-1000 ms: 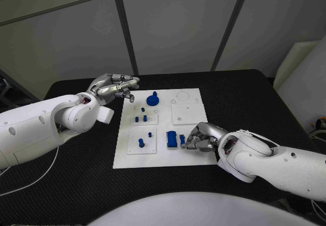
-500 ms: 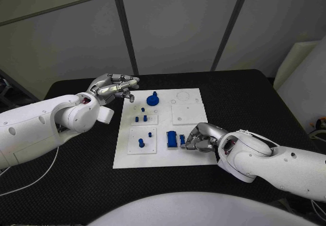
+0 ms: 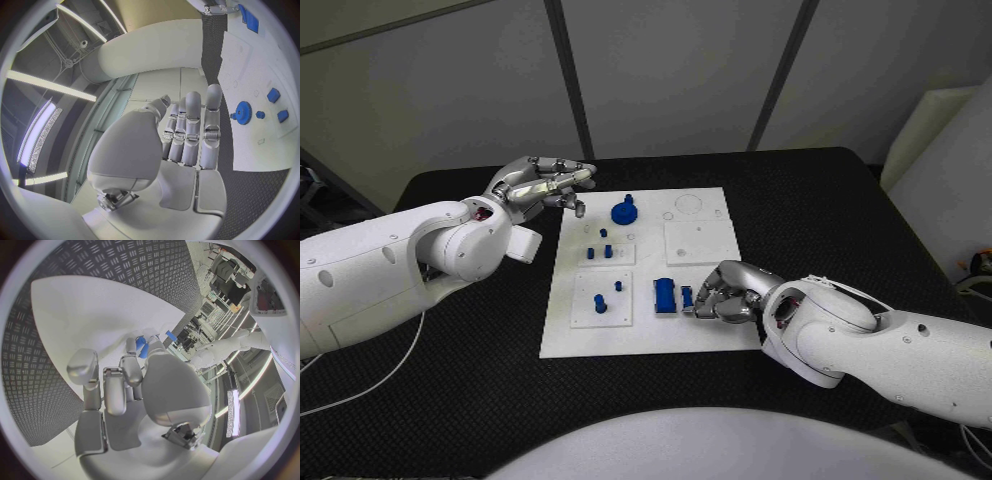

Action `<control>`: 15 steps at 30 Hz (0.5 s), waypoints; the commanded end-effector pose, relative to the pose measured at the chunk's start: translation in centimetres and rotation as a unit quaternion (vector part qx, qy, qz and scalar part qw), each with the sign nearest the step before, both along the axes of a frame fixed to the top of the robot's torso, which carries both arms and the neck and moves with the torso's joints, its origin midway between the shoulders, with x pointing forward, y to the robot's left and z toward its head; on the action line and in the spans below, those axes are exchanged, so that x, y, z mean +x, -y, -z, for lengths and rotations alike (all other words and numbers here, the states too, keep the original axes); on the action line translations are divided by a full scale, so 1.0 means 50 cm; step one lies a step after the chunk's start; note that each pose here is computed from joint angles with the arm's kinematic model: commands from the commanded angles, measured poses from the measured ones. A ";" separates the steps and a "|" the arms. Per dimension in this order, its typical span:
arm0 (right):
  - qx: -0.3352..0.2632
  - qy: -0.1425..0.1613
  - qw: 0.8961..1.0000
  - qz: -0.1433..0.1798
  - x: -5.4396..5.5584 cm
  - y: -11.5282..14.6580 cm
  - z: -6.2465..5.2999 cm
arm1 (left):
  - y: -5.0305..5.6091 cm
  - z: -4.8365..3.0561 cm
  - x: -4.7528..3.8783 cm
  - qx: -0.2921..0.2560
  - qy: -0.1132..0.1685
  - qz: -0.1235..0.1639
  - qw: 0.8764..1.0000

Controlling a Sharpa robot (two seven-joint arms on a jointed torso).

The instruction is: Assemble the parts on the task board

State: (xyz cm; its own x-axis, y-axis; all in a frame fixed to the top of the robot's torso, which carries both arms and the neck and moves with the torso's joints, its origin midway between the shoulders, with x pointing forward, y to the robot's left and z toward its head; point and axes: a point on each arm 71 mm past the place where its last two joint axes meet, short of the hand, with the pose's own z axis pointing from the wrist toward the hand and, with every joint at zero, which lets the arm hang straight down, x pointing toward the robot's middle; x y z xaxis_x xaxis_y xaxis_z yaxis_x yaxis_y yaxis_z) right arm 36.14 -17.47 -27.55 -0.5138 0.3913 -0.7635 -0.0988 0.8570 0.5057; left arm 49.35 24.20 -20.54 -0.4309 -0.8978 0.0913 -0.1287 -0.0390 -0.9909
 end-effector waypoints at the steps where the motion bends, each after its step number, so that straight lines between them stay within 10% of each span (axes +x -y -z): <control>1: 0.000 0.003 1.000 -0.006 0.000 -0.002 -0.002 | 0.002 -0.002 0.000 -0.004 0.000 0.005 1.000; 15: 0.000 0.003 1.000 -0.006 0.000 -0.002 -0.002 | 0.002 -0.002 0.000 -0.004 0.000 0.005 1.000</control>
State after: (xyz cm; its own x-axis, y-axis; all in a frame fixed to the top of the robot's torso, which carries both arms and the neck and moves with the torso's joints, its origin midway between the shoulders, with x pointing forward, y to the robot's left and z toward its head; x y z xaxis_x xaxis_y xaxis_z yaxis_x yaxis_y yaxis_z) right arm 36.14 -17.46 -27.55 -0.5139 0.3907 -0.7637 -0.0998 0.8570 0.5056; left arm 49.35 24.20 -20.54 -0.4312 -0.8976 0.0914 -0.1290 -0.0390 -0.9909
